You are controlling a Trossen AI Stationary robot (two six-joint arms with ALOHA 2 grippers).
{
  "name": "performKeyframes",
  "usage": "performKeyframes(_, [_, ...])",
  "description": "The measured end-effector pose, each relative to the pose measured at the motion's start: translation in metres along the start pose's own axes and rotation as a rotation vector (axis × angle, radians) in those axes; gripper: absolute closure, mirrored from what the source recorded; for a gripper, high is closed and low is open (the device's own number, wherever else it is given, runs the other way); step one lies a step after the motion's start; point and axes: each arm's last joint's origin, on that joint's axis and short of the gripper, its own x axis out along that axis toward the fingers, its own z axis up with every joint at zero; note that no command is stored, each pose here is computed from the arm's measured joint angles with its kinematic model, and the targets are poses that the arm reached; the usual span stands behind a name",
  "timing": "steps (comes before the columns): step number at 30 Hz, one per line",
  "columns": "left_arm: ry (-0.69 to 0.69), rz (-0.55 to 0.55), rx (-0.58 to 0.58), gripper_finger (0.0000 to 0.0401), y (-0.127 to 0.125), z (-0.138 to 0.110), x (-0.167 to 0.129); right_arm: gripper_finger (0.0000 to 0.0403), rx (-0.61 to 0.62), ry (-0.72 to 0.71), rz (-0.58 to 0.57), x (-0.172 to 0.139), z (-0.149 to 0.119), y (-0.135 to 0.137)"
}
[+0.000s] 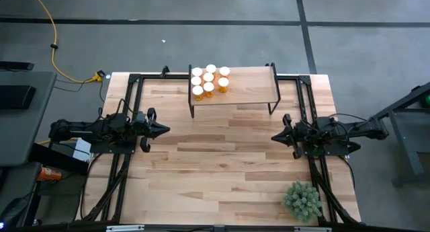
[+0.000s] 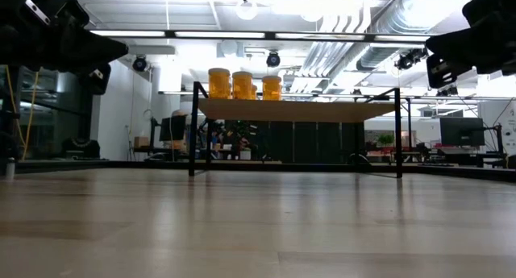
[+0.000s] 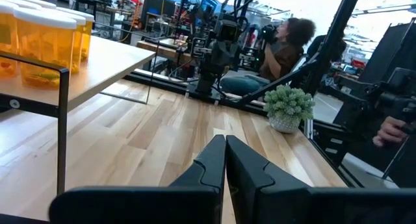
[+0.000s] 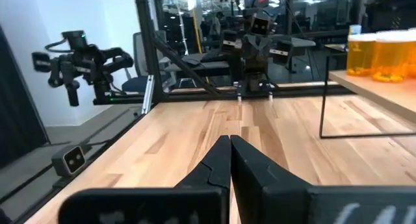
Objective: Pick and place medicine bottles onto shelf by color
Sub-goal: Return to Home Position
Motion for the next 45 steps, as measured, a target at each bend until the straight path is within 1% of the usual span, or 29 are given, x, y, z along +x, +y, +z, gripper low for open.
performKeyframes(4, [0.0,0.0,0.0,0.0398,0.0,0.0,0.0,0.0403,0.047,0.003,-0.032,0.0001,-0.0005,-0.001])
performKeyframes(13, [0.0,0.0,0.0,0.0398,0.0,0.0,0.0,0.0403,0.204,0.001,-0.032,0.0001,-0.0005,-0.001])
performKeyframes(17, [0.0,0.0,0.0,0.0398,0.0,-0.0001,0.0,0.0403,0.248,0.0,-0.032,0.0001,-0.0006,-0.001])
performKeyframes(45, [0.001,0.0,0.0,0.0398,0.0001,-0.0003,0.0,0.0402,0.241,0.002,-0.032,0.0001,-0.0009,-0.001])
